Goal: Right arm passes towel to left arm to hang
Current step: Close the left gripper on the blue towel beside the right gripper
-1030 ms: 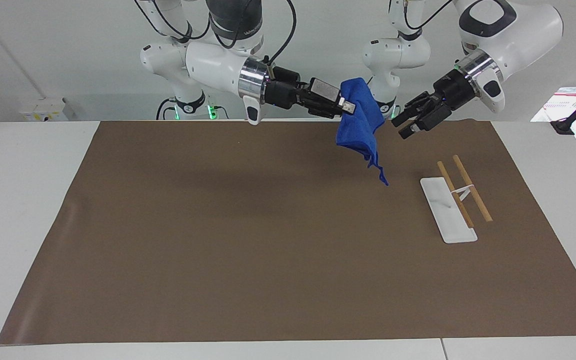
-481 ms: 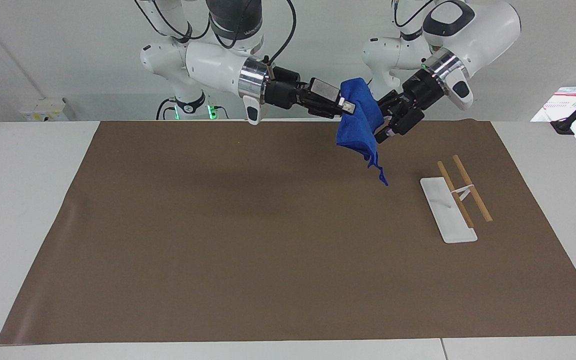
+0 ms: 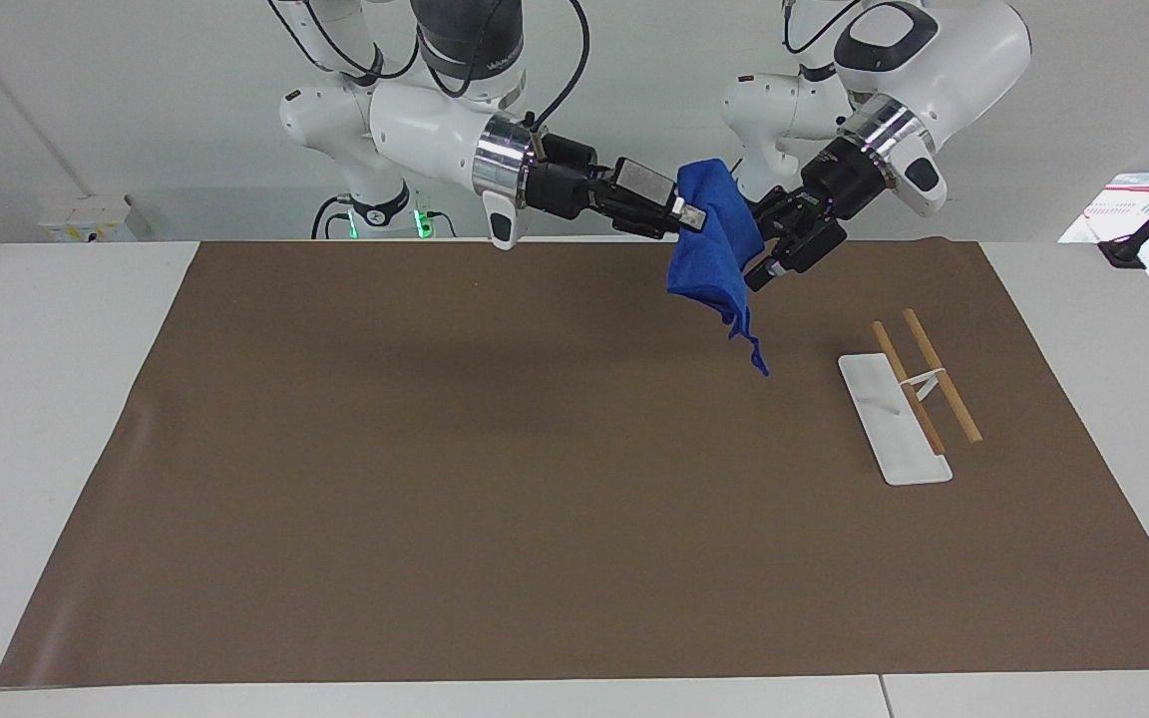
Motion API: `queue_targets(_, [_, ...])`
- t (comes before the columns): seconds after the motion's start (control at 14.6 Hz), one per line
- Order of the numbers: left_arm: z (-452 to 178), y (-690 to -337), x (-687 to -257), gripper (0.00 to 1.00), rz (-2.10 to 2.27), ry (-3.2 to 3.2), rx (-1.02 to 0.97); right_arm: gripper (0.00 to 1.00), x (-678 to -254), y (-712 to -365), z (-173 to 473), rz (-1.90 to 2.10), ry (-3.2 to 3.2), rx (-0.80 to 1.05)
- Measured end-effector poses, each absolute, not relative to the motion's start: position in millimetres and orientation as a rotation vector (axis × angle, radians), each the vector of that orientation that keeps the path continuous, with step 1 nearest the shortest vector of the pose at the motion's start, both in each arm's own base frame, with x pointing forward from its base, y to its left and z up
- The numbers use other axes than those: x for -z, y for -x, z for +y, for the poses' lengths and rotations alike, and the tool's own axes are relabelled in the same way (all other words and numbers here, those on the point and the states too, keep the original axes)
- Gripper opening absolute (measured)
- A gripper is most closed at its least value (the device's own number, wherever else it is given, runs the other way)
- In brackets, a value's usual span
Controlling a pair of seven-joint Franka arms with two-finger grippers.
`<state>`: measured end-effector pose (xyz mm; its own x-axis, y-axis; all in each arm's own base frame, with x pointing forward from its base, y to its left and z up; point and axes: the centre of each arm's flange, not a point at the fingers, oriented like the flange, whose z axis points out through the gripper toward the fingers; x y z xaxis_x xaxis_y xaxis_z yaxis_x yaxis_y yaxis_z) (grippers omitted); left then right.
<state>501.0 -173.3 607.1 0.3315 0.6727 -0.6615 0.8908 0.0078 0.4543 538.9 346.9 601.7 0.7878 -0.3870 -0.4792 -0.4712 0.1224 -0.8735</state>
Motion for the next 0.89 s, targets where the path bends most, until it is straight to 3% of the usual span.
queue_targets(0.41, [-171.5,-502.3,-608.9,0.04,1.411,-1.714,0.296,0.14,-601.6,-538.9,346.9,0.728,1.489,-0.069])
queue_targets(0.89, [-171.1,-502.5,-609.1,0.02,1.413,-1.712,0.294,0.14,-601.4,-538.9,346.9,0.728,1.489,-0.069])
